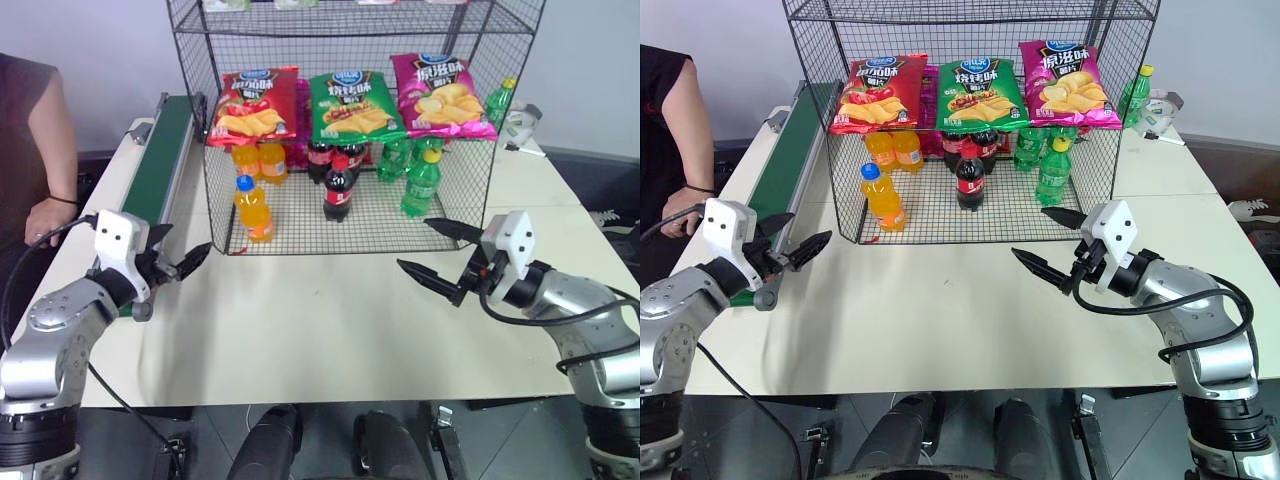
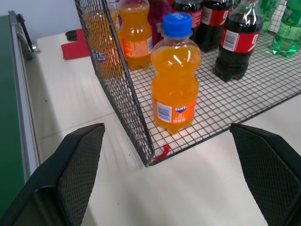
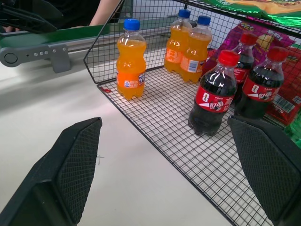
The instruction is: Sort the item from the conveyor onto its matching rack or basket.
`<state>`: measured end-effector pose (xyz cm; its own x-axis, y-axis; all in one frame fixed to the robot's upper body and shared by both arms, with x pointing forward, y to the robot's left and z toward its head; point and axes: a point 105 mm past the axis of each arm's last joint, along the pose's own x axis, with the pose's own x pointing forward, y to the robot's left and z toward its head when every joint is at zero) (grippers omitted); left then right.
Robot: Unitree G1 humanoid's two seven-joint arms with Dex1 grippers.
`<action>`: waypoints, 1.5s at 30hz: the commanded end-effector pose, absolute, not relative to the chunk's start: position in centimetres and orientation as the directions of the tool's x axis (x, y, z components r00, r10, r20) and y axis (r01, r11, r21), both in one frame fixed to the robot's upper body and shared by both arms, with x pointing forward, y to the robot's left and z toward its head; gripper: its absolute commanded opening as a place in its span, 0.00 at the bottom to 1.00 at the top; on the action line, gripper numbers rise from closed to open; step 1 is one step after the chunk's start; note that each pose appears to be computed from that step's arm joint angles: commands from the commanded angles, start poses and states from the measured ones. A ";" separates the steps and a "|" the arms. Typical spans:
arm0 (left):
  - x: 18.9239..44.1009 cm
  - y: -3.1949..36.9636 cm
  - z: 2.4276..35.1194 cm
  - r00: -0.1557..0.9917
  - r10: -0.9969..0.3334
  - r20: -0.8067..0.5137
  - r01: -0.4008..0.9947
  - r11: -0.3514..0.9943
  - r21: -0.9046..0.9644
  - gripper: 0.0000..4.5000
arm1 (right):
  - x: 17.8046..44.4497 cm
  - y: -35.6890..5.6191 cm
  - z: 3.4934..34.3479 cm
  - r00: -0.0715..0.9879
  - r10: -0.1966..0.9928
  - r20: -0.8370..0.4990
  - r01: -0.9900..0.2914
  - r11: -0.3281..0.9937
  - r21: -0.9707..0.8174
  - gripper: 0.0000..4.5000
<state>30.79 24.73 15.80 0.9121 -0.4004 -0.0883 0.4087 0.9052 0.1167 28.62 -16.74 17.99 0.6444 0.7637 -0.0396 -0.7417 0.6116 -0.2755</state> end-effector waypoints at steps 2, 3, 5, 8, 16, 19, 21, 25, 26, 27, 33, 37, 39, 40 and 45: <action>30.5 25.4 16.8 0.926 -0.375 -0.052 0.378 0.913 0.155 0.99 | 28.4 -16.7 18.7 0.639 0.769 -0.009 -0.736 0.608 -0.299 1.00; 30.5 25.4 16.8 0.927 -0.371 -0.050 0.374 0.915 0.151 0.99 | 28.4 -16.7 18.7 0.639 0.769 -0.009 -0.736 0.607 -0.299 1.00; 30.6 25.5 16.8 0.929 -0.367 -0.047 0.370 0.917 0.147 0.99 | 28.4 -16.6 18.7 0.637 0.771 -0.008 -0.737 0.606 -0.298 1.00; 30.6 25.5 16.8 0.929 -0.366 -0.048 0.369 0.917 0.150 0.99 | 28.4 -16.5 18.8 0.636 0.772 -0.008 -0.739 0.605 -0.297 1.00; 30.7 25.6 16.5 0.934 -0.352 -0.059 0.356 0.919 0.169 0.99 | 28.4 -16.5 18.8 0.643 0.766 0.000 -0.732 0.614 -0.295 1.00; 30.8 25.9 16.7 0.942 -0.333 -0.047 0.336 0.925 0.175 0.99 | 28.3 -16.5 18.5 0.643 0.766 -0.006 -0.734 0.614 -0.291 1.00; 30.9 26.0 16.9 0.944 -0.329 -0.042 0.331 0.927 0.175 0.99 | 28.5 -16.5 18.5 0.642 0.766 -0.004 -0.734 0.614 -0.292 1.00; 30.9 26.0 16.9 0.946 -0.321 -0.038 0.323 0.930 0.175 0.99 | 28.8 -16.4 18.7 0.638 0.770 0.001 -0.735 0.610 -0.296 1.00; 30.9 26.0 16.9 0.947 -0.319 -0.037 0.321 0.931 0.175 0.99 | 28.8 -16.4 18.7 0.637 0.771 0.002 -0.736 0.609 -0.296 1.00; 30.8 26.0 16.9 0.948 -0.318 -0.037 0.319 0.931 0.175 0.99 | 28.8 -16.4 18.7 0.637 0.771 0.002 -0.736 0.608 -0.296 1.00; 30.9 26.3 17.0 0.955 -0.292 -0.051 0.296 0.938 0.178 0.99 | 29.2 -16.2 18.8 0.630 0.776 0.010 -0.739 0.604 -0.300 1.00; 31.2 26.5 17.3 0.959 -0.278 -0.050 0.282 0.941 0.187 0.99 | 29.3 -16.0 18.9 0.627 0.779 0.016 -0.740 0.601 -0.302 1.00; 31.2 26.5 17.4 0.960 -0.277 -0.050 0.282 0.941 0.186 0.99 | 29.4 -16.0 18.9 0.626 0.780 0.018 -0.740 0.601 -0.302 1.00; 31.3 26.5 17.4 0.959 -0.278 -0.050 0.283 0.941 0.186 0.99 | 29.4 -15.9 18.9 0.626 0.780 0.018 -0.740 0.601 -0.303 1.00; 31.1 26.4 17.4 0.958 -0.284 -0.048 0.288 0.942 0.170 0.99 | 29.5 -15.8 18.9 0.622 0.783 0.020 -0.743 0.598 -0.301 1.00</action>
